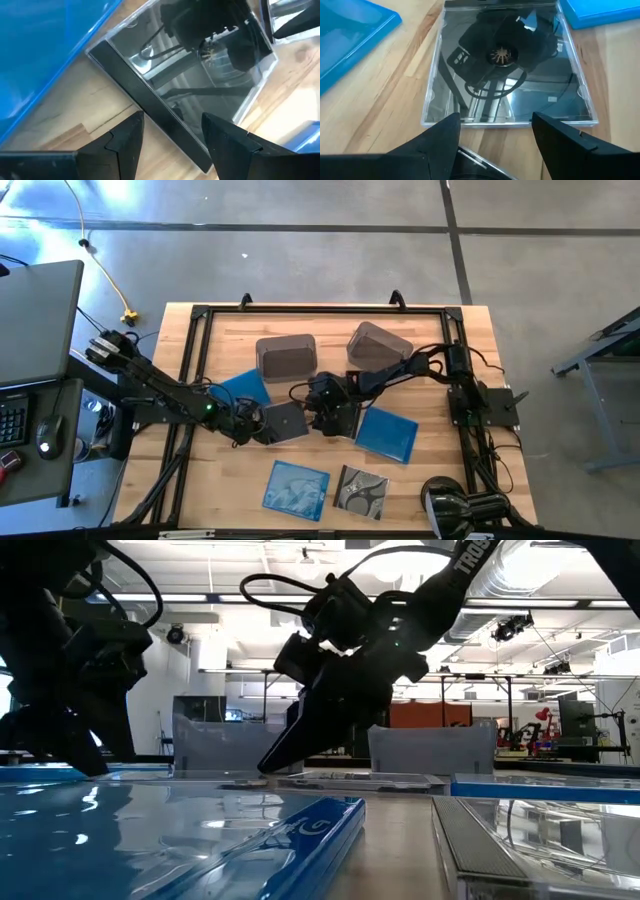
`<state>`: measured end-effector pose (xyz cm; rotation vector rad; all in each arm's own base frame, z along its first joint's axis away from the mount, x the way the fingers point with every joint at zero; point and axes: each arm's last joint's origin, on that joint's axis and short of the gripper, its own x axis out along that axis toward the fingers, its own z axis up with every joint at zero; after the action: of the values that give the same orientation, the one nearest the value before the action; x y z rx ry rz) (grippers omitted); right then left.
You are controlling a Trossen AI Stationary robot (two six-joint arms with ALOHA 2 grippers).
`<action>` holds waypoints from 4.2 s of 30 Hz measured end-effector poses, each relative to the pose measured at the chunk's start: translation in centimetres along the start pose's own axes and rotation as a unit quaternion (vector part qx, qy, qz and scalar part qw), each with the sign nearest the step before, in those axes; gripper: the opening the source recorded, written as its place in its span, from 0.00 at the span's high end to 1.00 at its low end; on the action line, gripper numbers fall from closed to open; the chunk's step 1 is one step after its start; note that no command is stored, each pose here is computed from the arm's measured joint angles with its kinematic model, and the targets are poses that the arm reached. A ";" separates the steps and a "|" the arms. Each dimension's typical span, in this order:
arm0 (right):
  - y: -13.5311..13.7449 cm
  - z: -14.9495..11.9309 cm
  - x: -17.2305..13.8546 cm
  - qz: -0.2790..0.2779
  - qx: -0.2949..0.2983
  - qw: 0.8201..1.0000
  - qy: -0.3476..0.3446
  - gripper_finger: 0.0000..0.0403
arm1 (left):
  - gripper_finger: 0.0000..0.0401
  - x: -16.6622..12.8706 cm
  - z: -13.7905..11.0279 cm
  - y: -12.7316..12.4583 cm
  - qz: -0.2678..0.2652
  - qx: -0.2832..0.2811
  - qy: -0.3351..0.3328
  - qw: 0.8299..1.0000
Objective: Pick & place jewel cases by type
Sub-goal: Put the top left black CD case into the left black bin
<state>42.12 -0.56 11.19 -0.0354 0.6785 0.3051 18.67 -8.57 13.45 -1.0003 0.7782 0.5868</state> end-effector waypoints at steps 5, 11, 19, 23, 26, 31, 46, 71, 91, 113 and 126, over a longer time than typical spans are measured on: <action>0.0 -0.2 0.0 -0.002 0.003 1.000 0.013 0.40 | 0.50 0.2 0.5 0.0 0.002 0.023 0.006 1.000; -0.2 -0.8 -0.2 -0.033 0.014 0.998 0.047 0.40 | 0.50 0.6 1.6 0.1 0.006 0.036 0.022 0.999; -0.3 -1.6 -0.5 -0.015 0.083 0.992 0.093 0.40 | 0.50 0.7 2.0 -0.1 -0.008 0.086 0.023 0.996; 0.7 -1.7 -0.3 -0.002 0.041 0.993 0.107 0.40 | 0.50 0.7 2.0 -0.2 -0.013 0.115 0.022 0.993; 1.6 -1.2 0.1 0.011 0.008 0.996 0.083 0.40 | 0.50 0.6 1.9 -0.3 -0.022 0.137 0.032 0.990; 2.0 0.4 0.3 0.018 -0.002 0.996 0.087 0.40 | 0.50 0.4 1.9 -0.6 -0.033 0.155 0.041 0.987; 3.3 1.3 0.0 -0.018 0.000 0.985 0.169 0.40 | 0.50 -1.2 3.1 -4.2 -0.058 0.205 0.011 0.977; 3.9 1.3 0.2 -0.043 -0.013 0.984 0.170 0.40 | 0.50 -3.6 4.8 -8.0 -0.052 0.370 -0.092 0.923; 3.8 1.4 0.2 -0.043 -0.015 0.985 0.166 0.40 | 0.50 -3.3 4.6 -7.8 -0.017 0.682 -0.089 0.725; 3.8 1.7 0.4 -0.042 -0.031 0.987 0.149 0.40 | 0.50 -3.5 5.6 -9.1 -0.042 0.712 -0.152 0.684; 3.8 1.7 0.4 -0.042 -0.030 0.988 0.148 0.40 | 0.50 -2.8 6.9 -8.9 -0.065 0.728 -0.134 0.669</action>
<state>42.35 3.39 12.53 -0.1694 0.9607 0.2417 25.69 -6.41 22.42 0.5414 0.6254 -0.1398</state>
